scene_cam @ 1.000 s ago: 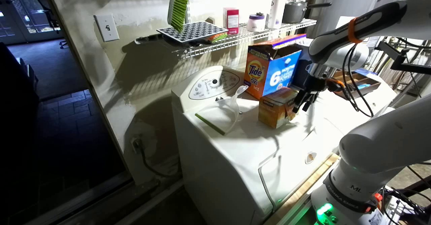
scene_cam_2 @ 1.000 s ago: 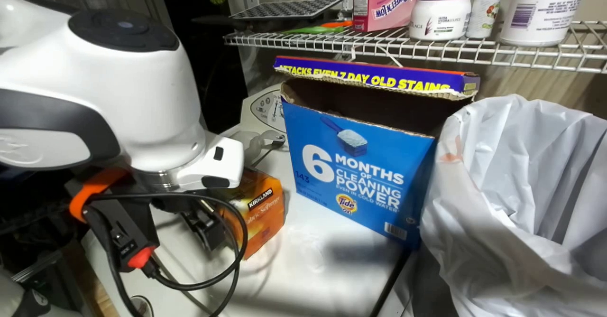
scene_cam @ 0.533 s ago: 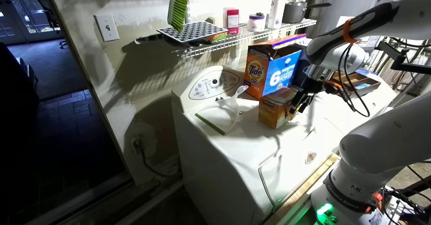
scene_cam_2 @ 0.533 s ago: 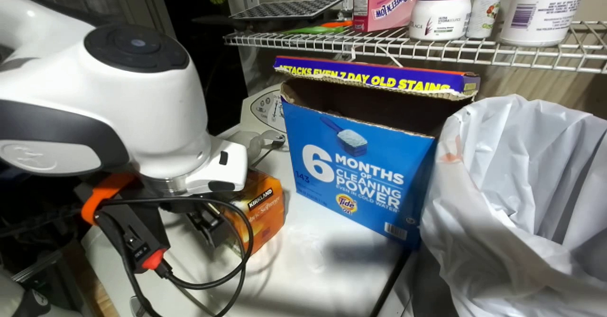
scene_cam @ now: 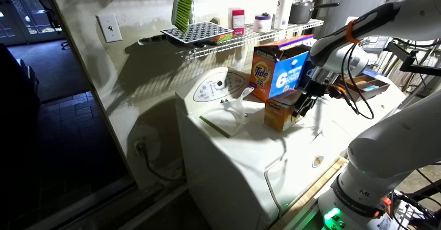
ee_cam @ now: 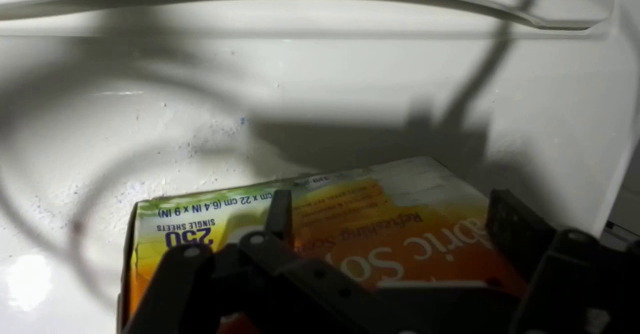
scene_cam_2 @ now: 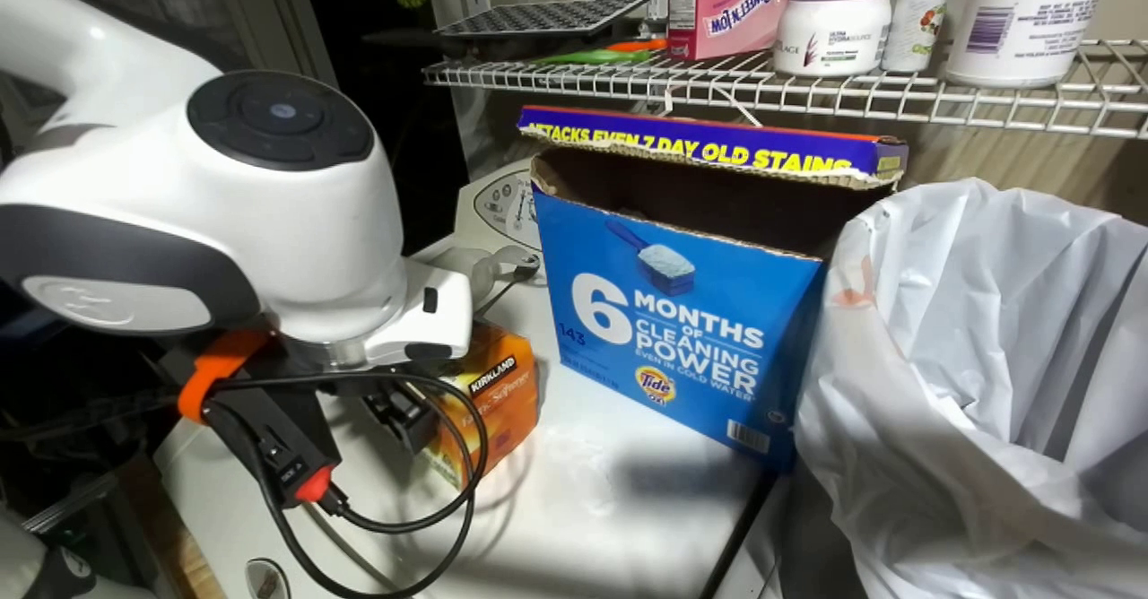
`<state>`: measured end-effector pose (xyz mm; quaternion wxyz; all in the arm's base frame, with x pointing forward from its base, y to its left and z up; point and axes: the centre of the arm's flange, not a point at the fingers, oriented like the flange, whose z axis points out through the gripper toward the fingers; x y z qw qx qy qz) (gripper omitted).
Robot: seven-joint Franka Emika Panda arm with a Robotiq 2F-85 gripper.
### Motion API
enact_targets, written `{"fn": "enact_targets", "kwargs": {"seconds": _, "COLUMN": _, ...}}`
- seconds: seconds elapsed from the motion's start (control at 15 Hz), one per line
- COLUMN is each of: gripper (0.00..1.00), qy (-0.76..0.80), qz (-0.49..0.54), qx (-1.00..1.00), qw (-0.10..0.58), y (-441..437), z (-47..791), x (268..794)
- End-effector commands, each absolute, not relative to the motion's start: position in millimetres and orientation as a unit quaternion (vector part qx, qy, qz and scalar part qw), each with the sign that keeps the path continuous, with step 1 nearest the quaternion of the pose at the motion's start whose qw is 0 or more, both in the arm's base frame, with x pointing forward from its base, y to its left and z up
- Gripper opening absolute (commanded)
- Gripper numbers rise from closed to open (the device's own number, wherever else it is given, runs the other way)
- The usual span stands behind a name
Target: Open the orange fabric softener box lid fully, pick one white paper from the orange fabric softener box and put it on the washing machine
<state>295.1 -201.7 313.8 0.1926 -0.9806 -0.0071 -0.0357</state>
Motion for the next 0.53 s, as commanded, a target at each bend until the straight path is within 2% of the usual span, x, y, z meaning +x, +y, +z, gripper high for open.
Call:
{"fn": "enact_targets", "kwargs": {"seconds": 0.0, "gripper": 1.00, "qy": -0.015, "qz": -0.049, "qx": -0.979, "qw": 0.199, "y": -183.3, "z": 306.2, "x": 285.4}}
{"fn": "enact_targets", "kwargs": {"seconds": 0.47, "gripper": 1.00, "qy": 0.011, "qz": -0.016, "qx": -0.990, "qw": 0.139, "y": -178.2, "z": 312.8, "x": 283.3}}
